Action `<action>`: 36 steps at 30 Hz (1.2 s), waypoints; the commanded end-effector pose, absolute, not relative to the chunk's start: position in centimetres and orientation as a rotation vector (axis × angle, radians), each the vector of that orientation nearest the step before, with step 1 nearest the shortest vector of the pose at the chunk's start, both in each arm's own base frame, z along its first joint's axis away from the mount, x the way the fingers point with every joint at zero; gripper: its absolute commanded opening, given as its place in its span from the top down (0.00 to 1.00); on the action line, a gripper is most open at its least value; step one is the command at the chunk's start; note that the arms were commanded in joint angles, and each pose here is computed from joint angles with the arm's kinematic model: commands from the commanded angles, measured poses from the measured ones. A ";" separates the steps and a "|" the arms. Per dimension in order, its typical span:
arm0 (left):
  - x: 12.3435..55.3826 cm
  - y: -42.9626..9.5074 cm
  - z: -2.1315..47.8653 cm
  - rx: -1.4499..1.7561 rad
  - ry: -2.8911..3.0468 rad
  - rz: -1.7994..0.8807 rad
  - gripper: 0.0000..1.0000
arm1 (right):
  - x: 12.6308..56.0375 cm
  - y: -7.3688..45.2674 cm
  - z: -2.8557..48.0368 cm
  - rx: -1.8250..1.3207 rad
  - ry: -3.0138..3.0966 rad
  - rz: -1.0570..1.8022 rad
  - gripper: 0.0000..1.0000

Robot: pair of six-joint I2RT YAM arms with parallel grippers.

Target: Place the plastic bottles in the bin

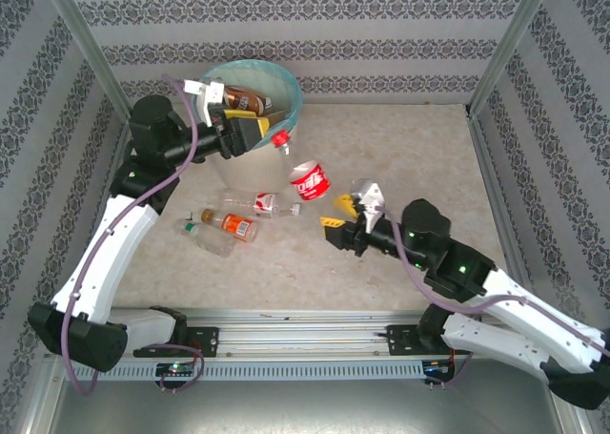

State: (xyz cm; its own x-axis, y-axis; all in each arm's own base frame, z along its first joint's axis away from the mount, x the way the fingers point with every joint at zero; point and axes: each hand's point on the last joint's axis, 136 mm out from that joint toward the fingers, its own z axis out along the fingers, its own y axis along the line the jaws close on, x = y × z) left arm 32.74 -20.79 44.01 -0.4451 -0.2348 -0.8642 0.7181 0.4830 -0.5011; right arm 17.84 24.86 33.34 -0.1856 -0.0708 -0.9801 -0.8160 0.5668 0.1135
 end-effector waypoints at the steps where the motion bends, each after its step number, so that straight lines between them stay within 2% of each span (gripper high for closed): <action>1: 30.9 -23.0 48.5 0.522 1.521 -1.300 0.37 | 18.1 23.9 33.0 -0.727 1.675 0.765 0.56; 7: 28.2 -25.1 49.2 0.625 1.453 -1.460 0.37 | 18.3 24.7 32.5 -0.751 1.689 0.783 0.56; 15: 27.2 -25.0 47.6 0.607 1.498 -1.474 0.37 | 18.2 25.4 34.0 -0.756 1.638 0.827 0.56; 20: 27.3 -24.8 46.0 0.577 1.536 -1.443 0.39 | 18.5 26.2 32.6 -0.763 1.657 0.845 0.56; 28: 25.0 -24.8 46.6 0.637 1.496 -1.453 0.49 | 18.7 27.3 32.1 -0.777 1.661 0.884 0.55; 30: 24.3 -24.4 47.3 0.647 1.462 -1.428 0.56 | 18.8 27.4 31.8 -0.776 1.663 0.887 0.54; 34: 24.1 -23.4 48.2 0.610 1.421 -1.356 0.67 | 19.3 27.6 31.6 -0.747 1.668 0.884 0.43; 36: 23.9 -22.7 48.5 0.607 1.401 -1.269 0.76 | 19.4 28.3 32.8 -0.749 1.649 0.914 0.36</action>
State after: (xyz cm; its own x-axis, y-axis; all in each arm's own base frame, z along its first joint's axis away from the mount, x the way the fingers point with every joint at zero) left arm 25.72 -23.39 46.78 -0.4057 -0.2824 -0.8693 0.8400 0.2598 -0.4764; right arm 18.30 28.01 32.03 -0.2226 -0.0765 -0.9719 -0.8592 0.4865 0.1585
